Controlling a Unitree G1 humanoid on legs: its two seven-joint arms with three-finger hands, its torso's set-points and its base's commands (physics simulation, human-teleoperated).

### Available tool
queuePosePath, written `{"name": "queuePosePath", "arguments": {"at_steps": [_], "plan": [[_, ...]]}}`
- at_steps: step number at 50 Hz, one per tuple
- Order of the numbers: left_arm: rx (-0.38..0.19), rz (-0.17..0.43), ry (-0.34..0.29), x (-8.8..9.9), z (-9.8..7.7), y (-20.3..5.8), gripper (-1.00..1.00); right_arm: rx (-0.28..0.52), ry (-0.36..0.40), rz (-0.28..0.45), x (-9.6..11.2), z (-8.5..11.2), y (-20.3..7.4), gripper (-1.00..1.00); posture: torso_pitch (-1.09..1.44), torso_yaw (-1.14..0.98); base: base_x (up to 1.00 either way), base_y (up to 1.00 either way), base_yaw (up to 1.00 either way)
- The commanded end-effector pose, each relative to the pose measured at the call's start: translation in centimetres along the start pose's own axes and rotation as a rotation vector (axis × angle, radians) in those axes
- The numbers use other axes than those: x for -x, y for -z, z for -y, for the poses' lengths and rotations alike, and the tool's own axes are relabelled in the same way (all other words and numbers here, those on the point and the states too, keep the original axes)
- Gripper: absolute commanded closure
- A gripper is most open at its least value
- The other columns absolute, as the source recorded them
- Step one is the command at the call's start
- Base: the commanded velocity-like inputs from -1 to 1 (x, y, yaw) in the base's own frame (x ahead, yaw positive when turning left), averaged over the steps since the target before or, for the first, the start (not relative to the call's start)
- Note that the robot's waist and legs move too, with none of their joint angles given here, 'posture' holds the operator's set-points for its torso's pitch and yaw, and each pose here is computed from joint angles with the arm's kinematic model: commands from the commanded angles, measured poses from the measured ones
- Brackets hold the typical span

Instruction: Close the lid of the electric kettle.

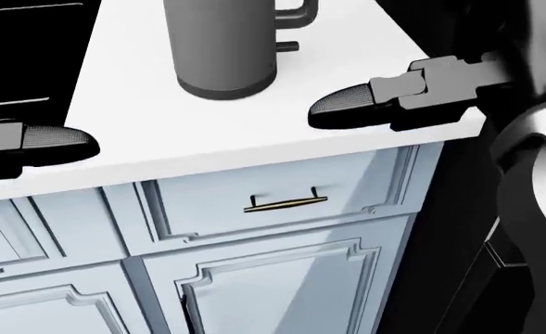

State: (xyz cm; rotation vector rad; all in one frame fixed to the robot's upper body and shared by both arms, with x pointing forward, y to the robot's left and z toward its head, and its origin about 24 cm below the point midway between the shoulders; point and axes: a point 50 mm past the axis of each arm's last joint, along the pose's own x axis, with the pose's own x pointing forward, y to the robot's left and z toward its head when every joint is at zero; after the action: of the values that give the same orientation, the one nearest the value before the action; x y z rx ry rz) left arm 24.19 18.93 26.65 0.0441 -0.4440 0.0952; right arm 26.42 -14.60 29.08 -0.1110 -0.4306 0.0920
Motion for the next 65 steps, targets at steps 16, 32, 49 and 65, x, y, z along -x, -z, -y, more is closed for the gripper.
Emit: {"name": "queuePosePath", "arguments": {"at_steps": [16, 32, 49, 65], "plan": [[-0.003, 0.085, 0.007, 0.2, 0.23, -1.5, -1.0, 0.018, 0.01, 0.074, 0.07, 0.13, -1.3, -1.0, 0.0, 0.0, 0.14, -0.03, 0.0], [-0.004, 0.084, 0.012, 0.21, 0.37, -1.35, -1.0, 0.015, 0.011, 0.078, 0.14, 0.19, -1.36, -1.0, 0.0, 0.0, 0.18, 0.0, 0.0], [0.031, 0.076, -0.001, 0.06, -0.05, -1.44, -1.0, 0.027, 0.026, 0.074, -0.03, 0.38, -1.13, -1.0, 0.0, 0.0, 0.38, 0.0, 0.0], [0.016, 0.079, 0.003, 0.01, 0.13, -1.25, -1.0, 0.027, 0.013, 0.074, -0.19, 0.11, -0.93, -1.0, 0.0, 0.0, 0.2, 0.0, 0.0]]}}
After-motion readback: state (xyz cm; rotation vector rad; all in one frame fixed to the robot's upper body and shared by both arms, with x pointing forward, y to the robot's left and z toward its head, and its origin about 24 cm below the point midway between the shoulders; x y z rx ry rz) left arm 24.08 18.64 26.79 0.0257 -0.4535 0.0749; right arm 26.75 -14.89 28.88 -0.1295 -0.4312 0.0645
